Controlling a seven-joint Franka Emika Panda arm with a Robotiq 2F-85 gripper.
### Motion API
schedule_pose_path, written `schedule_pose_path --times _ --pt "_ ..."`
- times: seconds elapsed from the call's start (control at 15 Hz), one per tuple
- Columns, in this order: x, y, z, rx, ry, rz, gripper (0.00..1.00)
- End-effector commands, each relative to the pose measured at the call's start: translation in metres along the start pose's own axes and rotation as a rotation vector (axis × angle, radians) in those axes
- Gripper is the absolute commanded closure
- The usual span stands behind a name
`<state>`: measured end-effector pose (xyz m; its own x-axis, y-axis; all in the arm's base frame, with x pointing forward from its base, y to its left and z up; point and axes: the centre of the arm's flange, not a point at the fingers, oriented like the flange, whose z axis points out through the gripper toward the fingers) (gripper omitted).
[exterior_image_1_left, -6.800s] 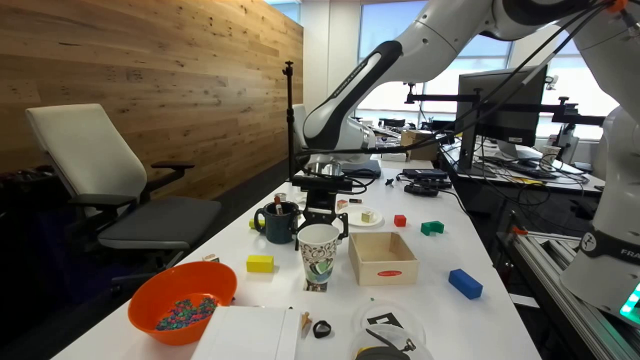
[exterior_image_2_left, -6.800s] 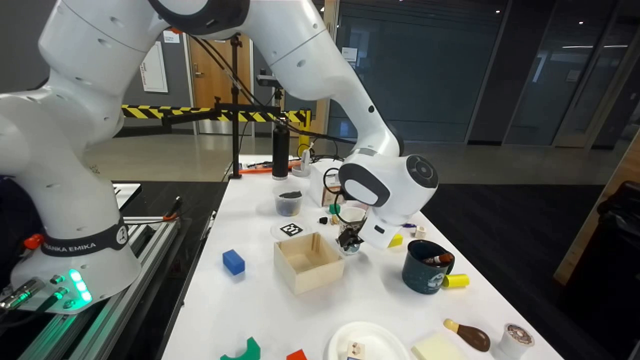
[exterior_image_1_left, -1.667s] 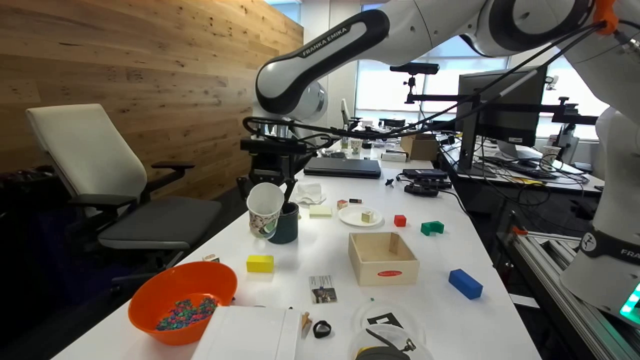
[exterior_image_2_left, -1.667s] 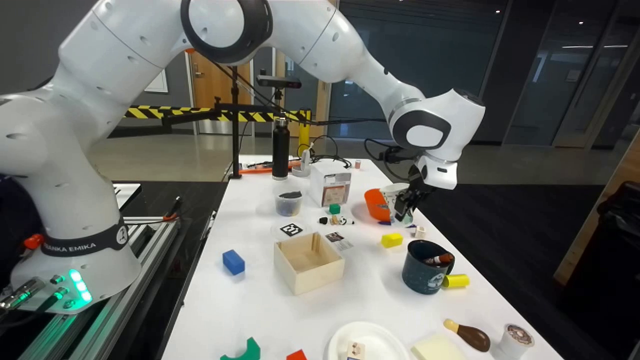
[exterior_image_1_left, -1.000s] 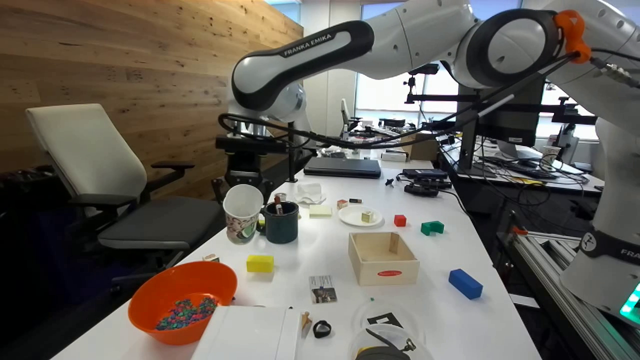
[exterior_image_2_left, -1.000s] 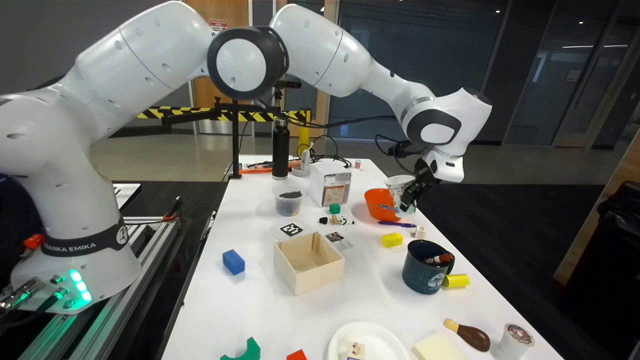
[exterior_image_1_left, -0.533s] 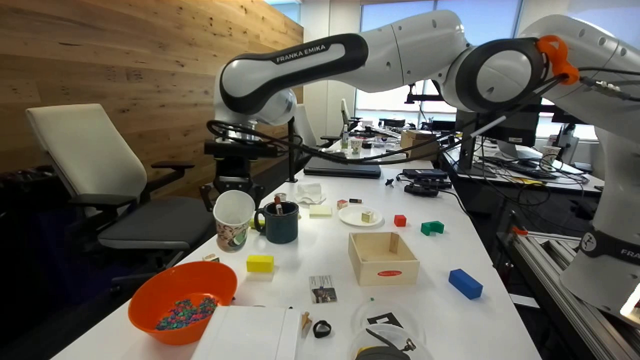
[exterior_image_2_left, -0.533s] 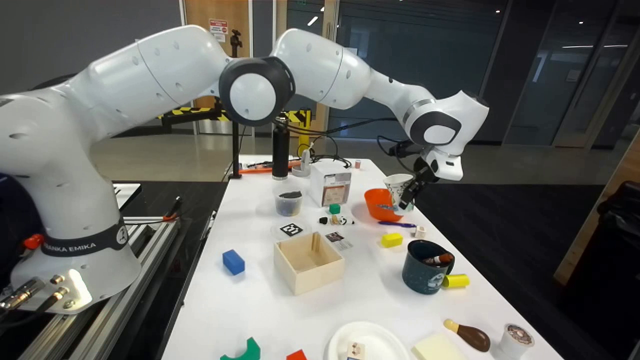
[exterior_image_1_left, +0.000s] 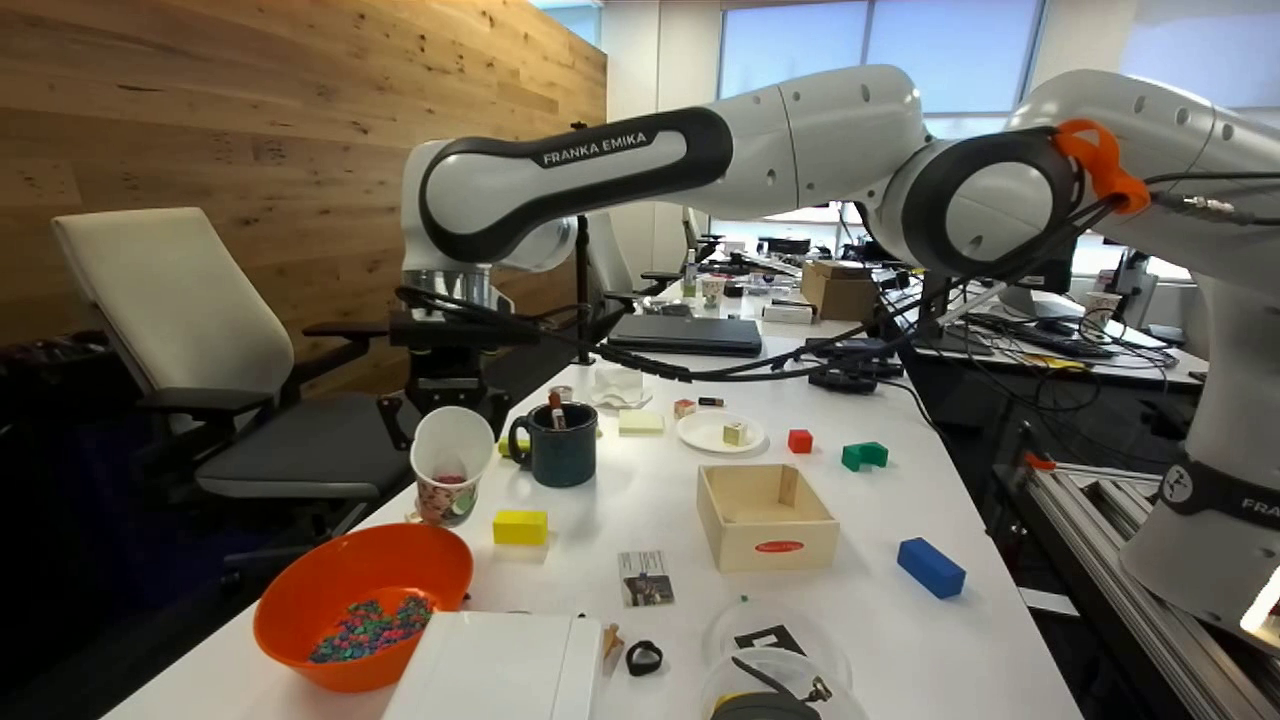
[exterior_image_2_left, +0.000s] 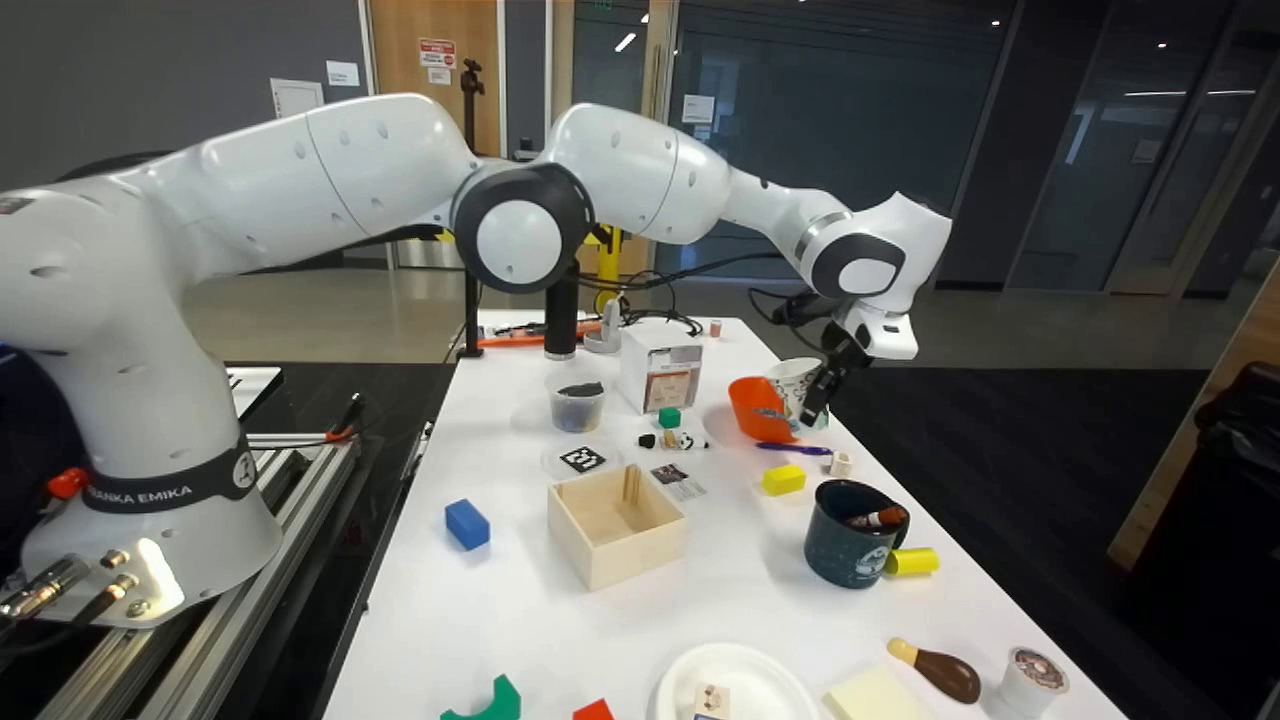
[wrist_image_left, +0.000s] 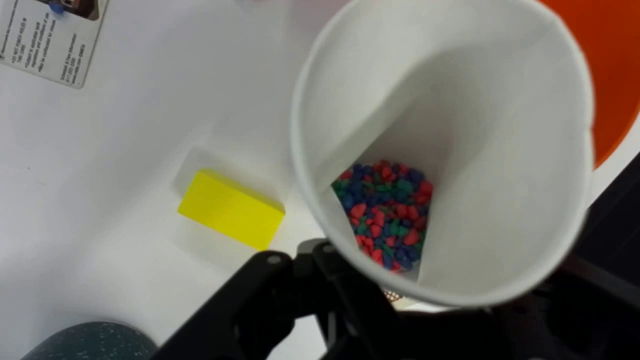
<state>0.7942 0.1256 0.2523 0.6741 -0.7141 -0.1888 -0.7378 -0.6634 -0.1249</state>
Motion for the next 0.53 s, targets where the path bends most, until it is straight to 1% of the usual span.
schedule_pose_path --times 0.0,0.2,0.47 --pt "0.028 -0.042 -0.002 -0.012 0.067 -0.013 0.80" --pt "0.030 -0.040 -0.005 0.008 0.079 -0.006 0.80" --pt "0.043 -0.039 -0.019 0.051 0.178 0.041 0.80"
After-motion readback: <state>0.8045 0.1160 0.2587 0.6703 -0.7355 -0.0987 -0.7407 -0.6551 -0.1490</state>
